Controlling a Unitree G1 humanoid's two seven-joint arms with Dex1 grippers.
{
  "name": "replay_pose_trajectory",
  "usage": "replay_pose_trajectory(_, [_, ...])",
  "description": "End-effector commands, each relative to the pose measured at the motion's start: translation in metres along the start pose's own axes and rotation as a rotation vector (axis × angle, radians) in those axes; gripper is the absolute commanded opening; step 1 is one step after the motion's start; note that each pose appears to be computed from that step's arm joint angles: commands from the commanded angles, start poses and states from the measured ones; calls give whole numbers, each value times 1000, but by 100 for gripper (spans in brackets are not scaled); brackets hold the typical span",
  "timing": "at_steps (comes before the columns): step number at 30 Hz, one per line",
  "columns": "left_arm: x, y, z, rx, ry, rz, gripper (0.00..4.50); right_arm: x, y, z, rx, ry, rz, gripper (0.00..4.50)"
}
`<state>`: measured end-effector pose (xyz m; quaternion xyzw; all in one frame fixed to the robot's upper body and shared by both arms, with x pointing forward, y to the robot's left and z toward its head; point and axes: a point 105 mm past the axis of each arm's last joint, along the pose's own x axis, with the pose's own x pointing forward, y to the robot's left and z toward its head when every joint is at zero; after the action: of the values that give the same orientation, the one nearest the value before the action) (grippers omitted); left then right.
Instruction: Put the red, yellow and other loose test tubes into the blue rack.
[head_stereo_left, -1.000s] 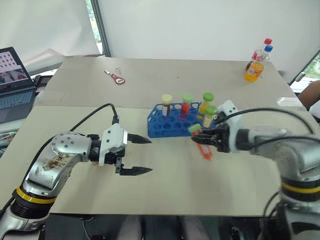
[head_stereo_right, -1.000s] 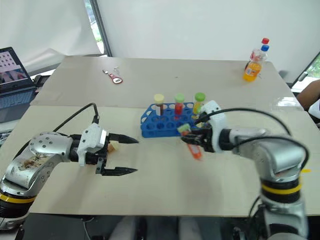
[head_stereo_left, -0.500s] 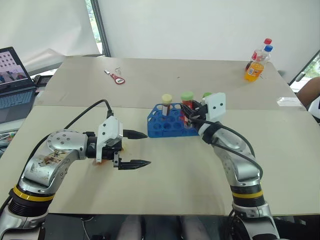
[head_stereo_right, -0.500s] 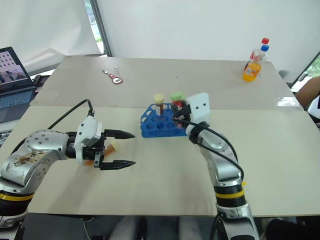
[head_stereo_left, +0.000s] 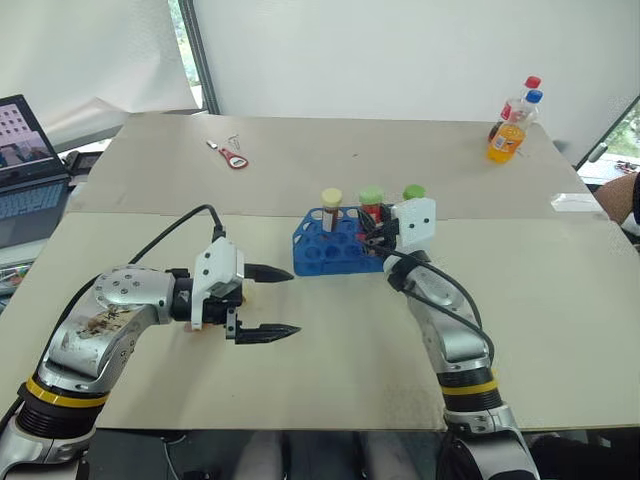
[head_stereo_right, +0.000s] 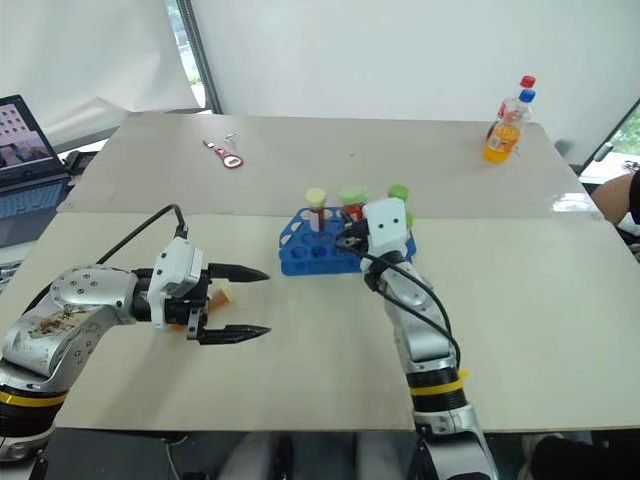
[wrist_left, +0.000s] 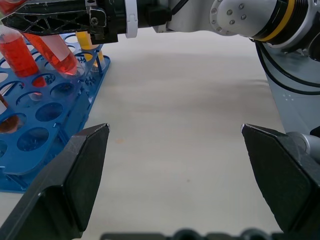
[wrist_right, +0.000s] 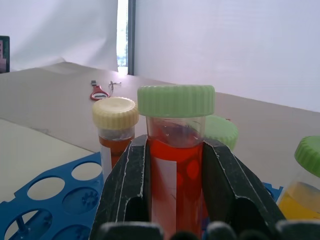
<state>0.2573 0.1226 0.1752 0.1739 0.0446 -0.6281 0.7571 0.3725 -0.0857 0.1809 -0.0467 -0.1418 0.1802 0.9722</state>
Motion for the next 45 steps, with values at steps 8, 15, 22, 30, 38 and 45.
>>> replay_pose_trajectory(8, [6,16,21,-66,-99,143,450,-12,-5,-10,74,-75,-99,100])
replay_pose_trajectory(15, [3,30,25,-65,-56,240,450,-18,-1,-12,39,-49,-61,361])
replay_pose_trajectory(22, [-26,40,22,-58,253,288,450,-61,-6,-4,-71,69,122,433])
replay_pose_trajectory(30, [-56,24,-12,-187,638,208,450,-106,37,36,-35,219,746,433])
replay_pose_trajectory(38, [-55,46,-43,-200,766,248,450,-128,49,49,-41,360,1026,433])
replay_pose_trajectory(45, [-38,56,-60,-255,766,254,450,-128,48,50,-33,371,1015,433])
